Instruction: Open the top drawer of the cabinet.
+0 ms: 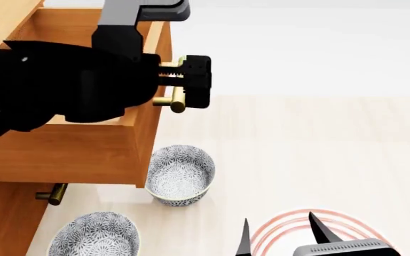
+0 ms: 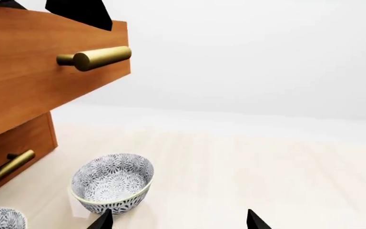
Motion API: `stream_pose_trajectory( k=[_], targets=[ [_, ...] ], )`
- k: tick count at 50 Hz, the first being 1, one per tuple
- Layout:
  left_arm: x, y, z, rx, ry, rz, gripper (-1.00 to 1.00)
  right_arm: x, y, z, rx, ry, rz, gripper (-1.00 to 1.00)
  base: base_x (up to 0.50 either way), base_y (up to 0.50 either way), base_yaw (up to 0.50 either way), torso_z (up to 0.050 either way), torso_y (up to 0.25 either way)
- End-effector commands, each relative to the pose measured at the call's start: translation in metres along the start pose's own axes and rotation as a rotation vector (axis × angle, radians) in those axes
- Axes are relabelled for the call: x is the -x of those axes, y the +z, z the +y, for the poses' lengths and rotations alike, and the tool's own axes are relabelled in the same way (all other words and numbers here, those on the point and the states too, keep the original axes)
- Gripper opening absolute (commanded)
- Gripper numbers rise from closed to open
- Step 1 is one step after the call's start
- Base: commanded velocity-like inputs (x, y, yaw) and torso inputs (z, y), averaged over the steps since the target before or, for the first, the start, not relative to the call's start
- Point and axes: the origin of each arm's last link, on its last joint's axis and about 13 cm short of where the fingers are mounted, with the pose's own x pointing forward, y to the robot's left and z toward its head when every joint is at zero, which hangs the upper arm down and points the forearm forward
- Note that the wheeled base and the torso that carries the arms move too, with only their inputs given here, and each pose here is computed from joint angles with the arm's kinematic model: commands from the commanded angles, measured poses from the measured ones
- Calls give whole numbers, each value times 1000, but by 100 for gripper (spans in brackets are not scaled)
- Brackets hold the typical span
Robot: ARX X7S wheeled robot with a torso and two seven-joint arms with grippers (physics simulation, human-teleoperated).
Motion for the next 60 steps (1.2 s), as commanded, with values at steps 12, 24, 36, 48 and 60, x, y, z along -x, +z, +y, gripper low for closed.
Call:
stream_pose_trajectory(
  k=[12, 24, 36, 48, 60],
  targets=[
    [21, -40, -72, 53, -343, 260, 100, 0, -2, -2, -2, 30, -12, 100, 0, 0, 0, 0, 0],
    [36, -3, -66, -35, -221, 153, 100, 3, -2, -3, 7, 32, -16, 100, 0, 0, 0, 0, 0],
    [74, 47, -69, -51, -205, 37, 100, 1, 1, -3, 16, 32, -18, 100, 0, 0, -1, 0, 1],
    [91, 64, -73, -55, -200, -9, 100, 4, 5, 0, 30, 38, -31, 100, 0, 0, -2, 0, 3],
    [112, 98, -53, -110, -78, -112, 100, 12, 7, 3, 38, 41, -41, 100, 0, 0, 0, 0, 0]
  ],
)
